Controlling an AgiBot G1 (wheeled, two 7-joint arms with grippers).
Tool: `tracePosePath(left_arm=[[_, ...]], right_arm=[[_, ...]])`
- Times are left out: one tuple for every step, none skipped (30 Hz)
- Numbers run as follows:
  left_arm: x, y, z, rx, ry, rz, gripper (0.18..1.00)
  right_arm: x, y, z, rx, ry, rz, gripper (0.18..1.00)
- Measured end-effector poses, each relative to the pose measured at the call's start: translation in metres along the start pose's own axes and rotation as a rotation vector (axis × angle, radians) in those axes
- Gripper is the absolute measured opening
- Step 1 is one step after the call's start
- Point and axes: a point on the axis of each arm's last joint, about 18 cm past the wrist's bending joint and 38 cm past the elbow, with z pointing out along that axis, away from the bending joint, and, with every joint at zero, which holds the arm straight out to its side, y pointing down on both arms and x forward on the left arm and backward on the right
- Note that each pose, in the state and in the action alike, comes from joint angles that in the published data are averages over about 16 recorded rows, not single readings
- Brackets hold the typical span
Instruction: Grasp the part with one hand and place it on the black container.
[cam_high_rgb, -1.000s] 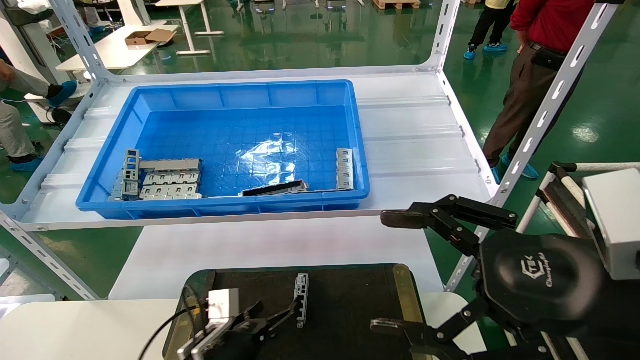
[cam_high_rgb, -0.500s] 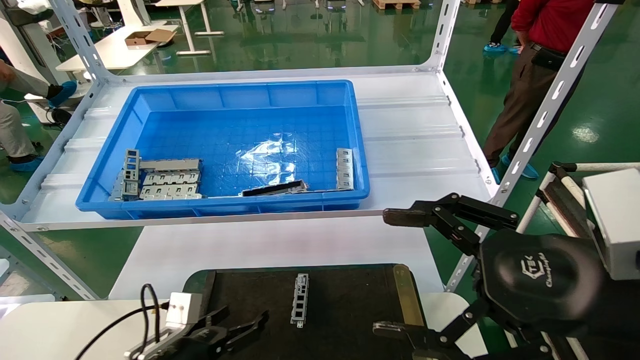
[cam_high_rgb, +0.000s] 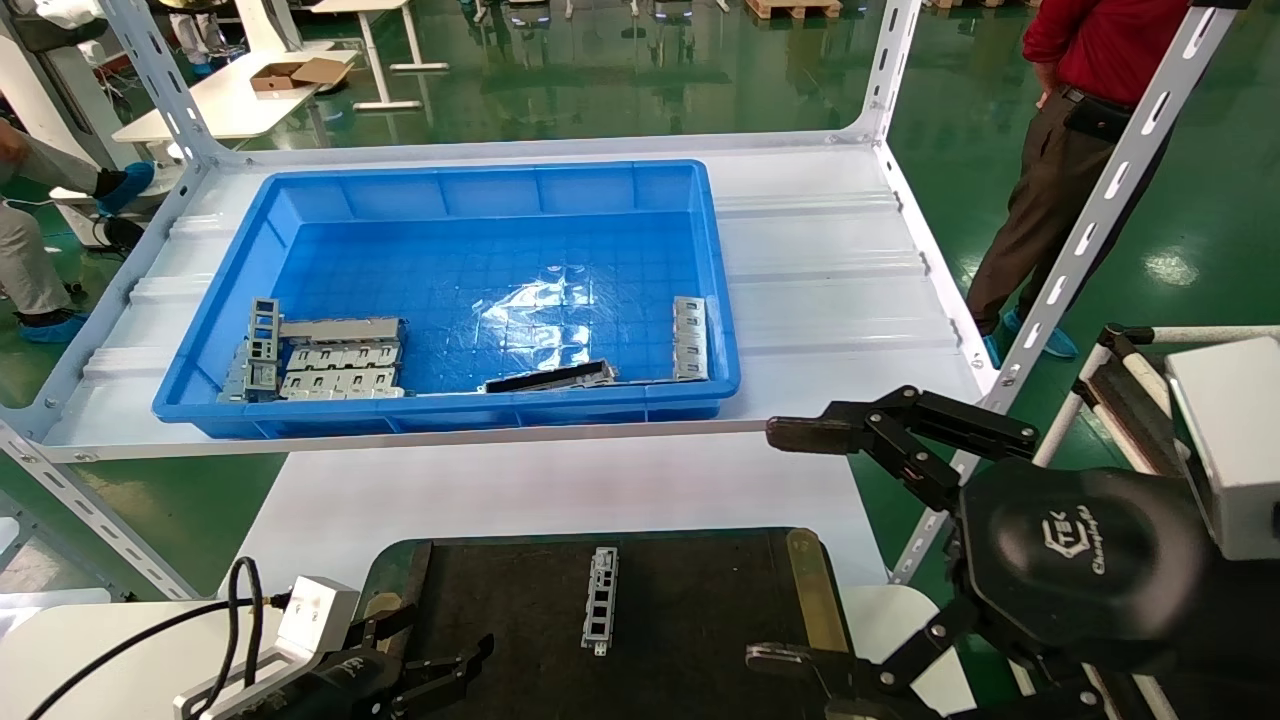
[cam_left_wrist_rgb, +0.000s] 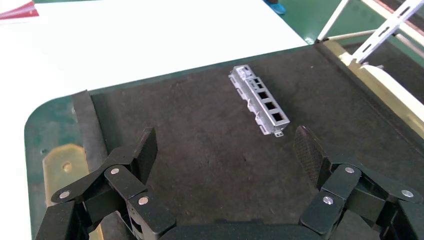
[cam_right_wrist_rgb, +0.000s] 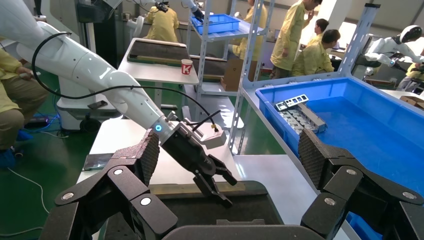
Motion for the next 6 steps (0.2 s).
tracePosePath(left_arm=[[-0.0006, -0.0008, -0.001, 0.002, 0.002, 0.003, 1.001], [-0.0011, -0.0015, -0.002, 0.004, 0.004, 0.006, 1.001], [-0.0015, -0.0022, -0.003, 0.006, 0.007, 0.009, 1.001], [-0.0019, -0.0029, -0.0039, 0.009, 0.009, 0.011, 1.001], [-0.0023, -0.0036, -0.0048, 0.011, 0.011, 0.013, 1.001], [-0.0026, -0.0042, -0.0057, 0.014, 0.013, 0.015, 1.001]], right_arm=[[0.0, 0.0, 0.0, 0.0, 0.0, 0.0, 1.001], [0.0, 0.0, 0.0, 0.0, 0.0, 0.0, 1.001], [0.0, 0.0, 0.0, 0.0, 0.0, 0.0, 1.001], [0.0, 0.0, 0.0, 0.0, 0.0, 0.0, 1.001], [0.0, 0.0, 0.0, 0.0, 0.0, 0.0, 1.001], [0.0, 0.0, 0.0, 0.0, 0.0, 0.0, 1.001]])
